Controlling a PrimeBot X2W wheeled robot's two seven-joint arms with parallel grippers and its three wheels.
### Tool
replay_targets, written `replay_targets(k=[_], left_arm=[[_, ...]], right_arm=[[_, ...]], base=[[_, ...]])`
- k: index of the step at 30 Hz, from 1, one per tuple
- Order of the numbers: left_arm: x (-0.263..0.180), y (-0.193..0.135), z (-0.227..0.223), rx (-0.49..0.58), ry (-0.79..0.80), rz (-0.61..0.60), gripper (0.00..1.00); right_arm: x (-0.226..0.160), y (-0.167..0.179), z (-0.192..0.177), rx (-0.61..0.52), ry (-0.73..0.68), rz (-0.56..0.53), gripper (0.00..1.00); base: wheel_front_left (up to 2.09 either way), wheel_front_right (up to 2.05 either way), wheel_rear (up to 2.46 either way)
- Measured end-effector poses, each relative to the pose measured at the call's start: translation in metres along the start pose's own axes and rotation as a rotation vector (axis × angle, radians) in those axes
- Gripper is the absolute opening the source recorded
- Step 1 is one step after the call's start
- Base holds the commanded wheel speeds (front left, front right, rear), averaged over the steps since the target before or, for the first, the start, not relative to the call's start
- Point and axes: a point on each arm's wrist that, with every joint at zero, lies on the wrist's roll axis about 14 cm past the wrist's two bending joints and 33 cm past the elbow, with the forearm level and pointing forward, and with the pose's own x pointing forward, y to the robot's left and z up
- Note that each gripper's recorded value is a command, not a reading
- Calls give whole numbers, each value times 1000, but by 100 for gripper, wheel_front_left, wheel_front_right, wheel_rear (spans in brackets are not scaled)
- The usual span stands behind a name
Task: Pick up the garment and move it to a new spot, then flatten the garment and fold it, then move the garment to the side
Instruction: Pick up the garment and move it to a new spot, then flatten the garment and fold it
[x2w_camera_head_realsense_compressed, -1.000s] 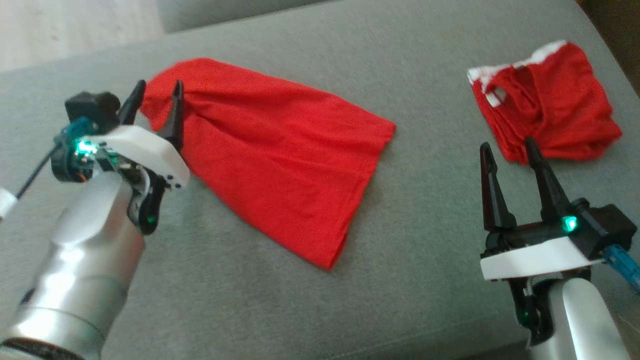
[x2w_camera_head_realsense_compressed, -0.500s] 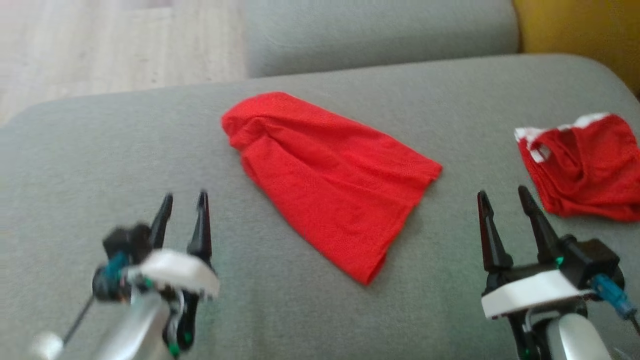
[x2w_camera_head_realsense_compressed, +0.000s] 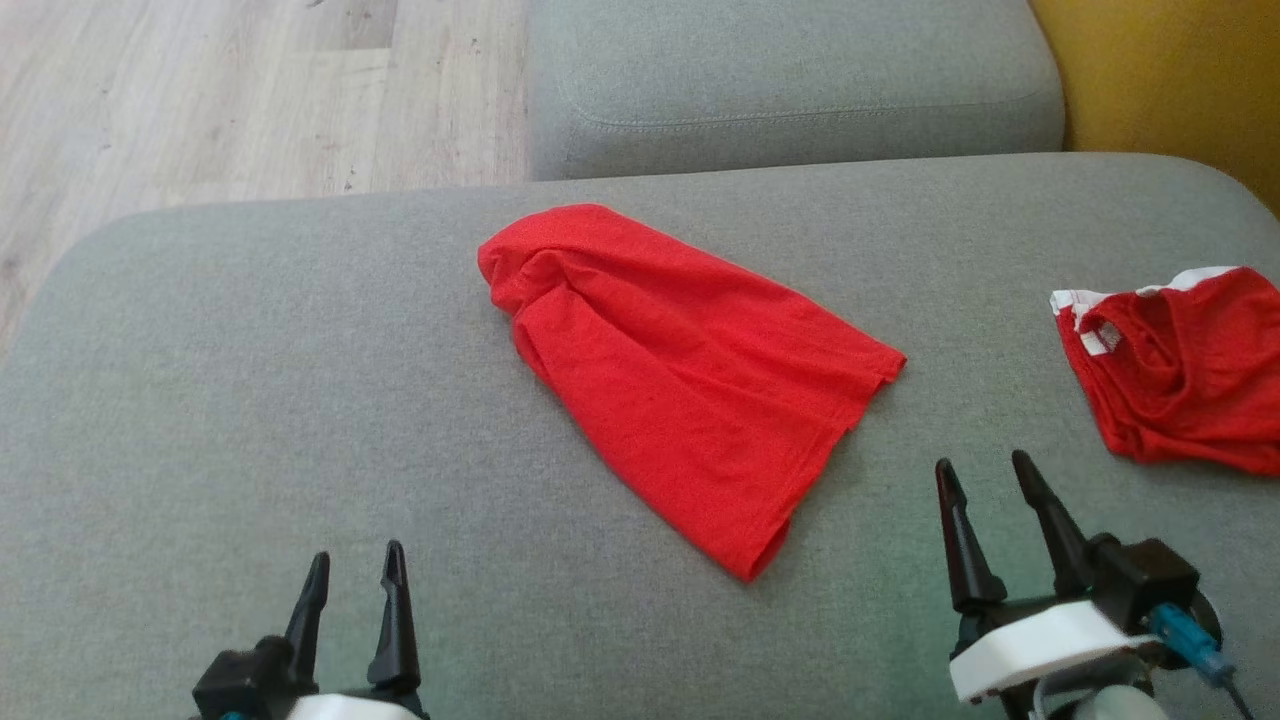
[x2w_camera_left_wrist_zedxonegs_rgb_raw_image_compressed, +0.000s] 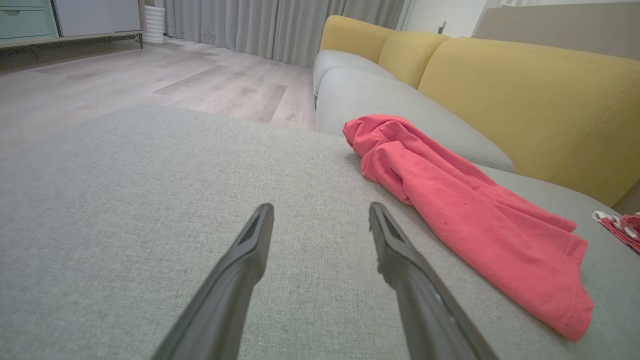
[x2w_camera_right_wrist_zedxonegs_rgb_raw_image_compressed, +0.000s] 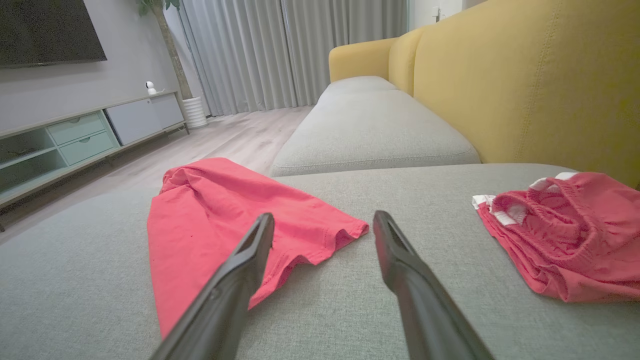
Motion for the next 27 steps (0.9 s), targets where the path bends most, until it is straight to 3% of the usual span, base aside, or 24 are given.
replay_targets(k=[27], left_arm=[[-7,-9,11,11,-38,-20,100]], right_arm=[[-8,0,-22,13,47,-5,100]], base=[[0,0,0]])
